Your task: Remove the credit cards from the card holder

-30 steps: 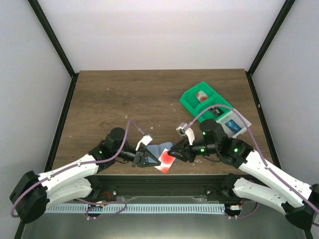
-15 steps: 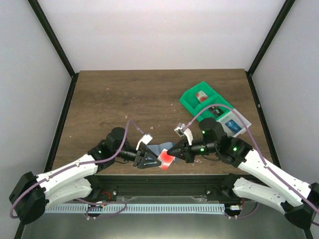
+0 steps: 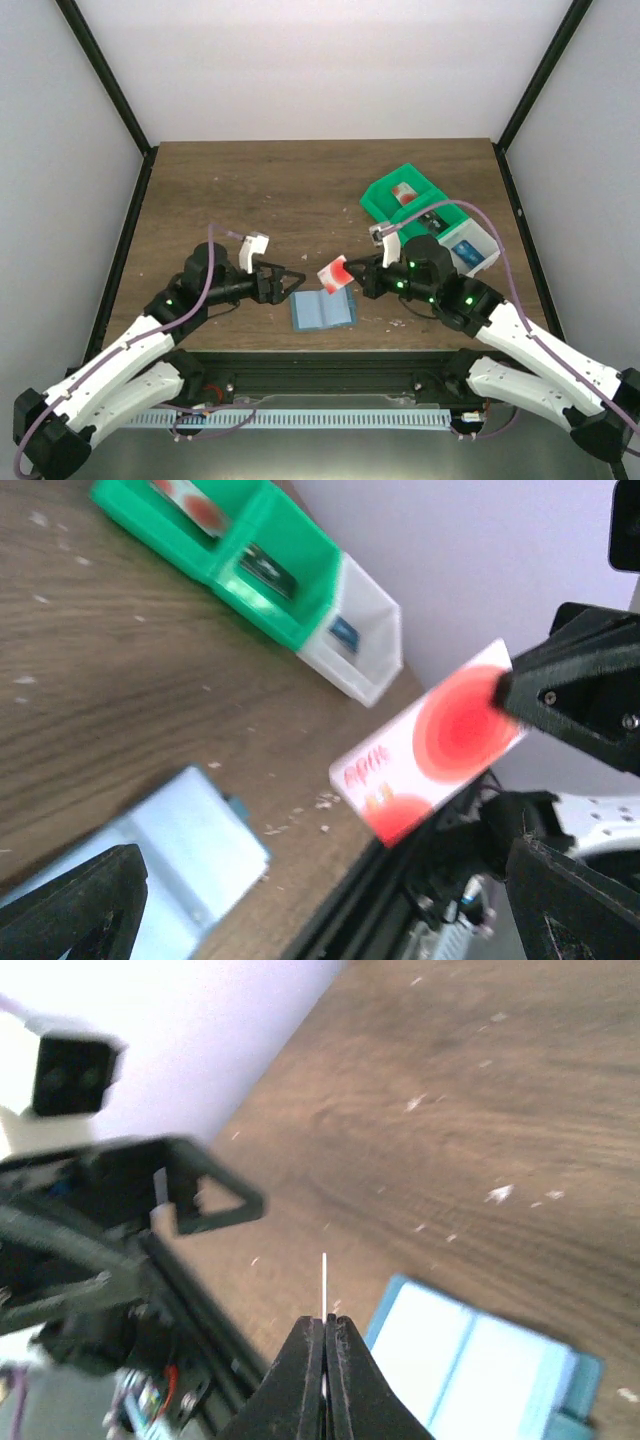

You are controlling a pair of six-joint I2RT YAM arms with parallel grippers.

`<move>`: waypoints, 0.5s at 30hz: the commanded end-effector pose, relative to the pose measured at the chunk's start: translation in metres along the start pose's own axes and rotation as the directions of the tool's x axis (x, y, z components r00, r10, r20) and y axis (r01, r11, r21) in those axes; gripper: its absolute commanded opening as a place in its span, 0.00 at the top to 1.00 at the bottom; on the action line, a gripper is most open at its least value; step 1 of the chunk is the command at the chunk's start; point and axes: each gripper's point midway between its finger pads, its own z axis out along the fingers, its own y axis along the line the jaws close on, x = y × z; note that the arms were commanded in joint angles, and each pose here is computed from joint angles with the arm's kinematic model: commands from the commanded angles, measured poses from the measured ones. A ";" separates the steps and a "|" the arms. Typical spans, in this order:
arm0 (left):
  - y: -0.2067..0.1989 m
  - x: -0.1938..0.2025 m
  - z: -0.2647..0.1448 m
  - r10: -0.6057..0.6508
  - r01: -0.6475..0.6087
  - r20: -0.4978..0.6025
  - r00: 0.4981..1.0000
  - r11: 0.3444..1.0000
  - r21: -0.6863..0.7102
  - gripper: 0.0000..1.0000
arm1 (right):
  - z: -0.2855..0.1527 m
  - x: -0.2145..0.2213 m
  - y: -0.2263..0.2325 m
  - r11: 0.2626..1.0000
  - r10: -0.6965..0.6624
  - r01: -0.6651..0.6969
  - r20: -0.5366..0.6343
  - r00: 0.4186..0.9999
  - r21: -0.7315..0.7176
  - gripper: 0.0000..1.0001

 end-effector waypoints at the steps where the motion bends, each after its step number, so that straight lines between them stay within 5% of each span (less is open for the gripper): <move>1: 0.026 -0.015 -0.018 0.052 -0.035 0.081 0.995 0.977 -0.208 0.00 | -0.001 -0.045 -0.048 0.970 0.099 -0.149 0.247 0.964 0.190 0.99; 15: 0.000 -0.028 -0.046 0.208 -0.178 0.189 0.960 0.970 -0.164 0.00 | -0.035 -0.120 -0.196 0.776 0.281 -0.571 0.664 0.693 0.267 1.00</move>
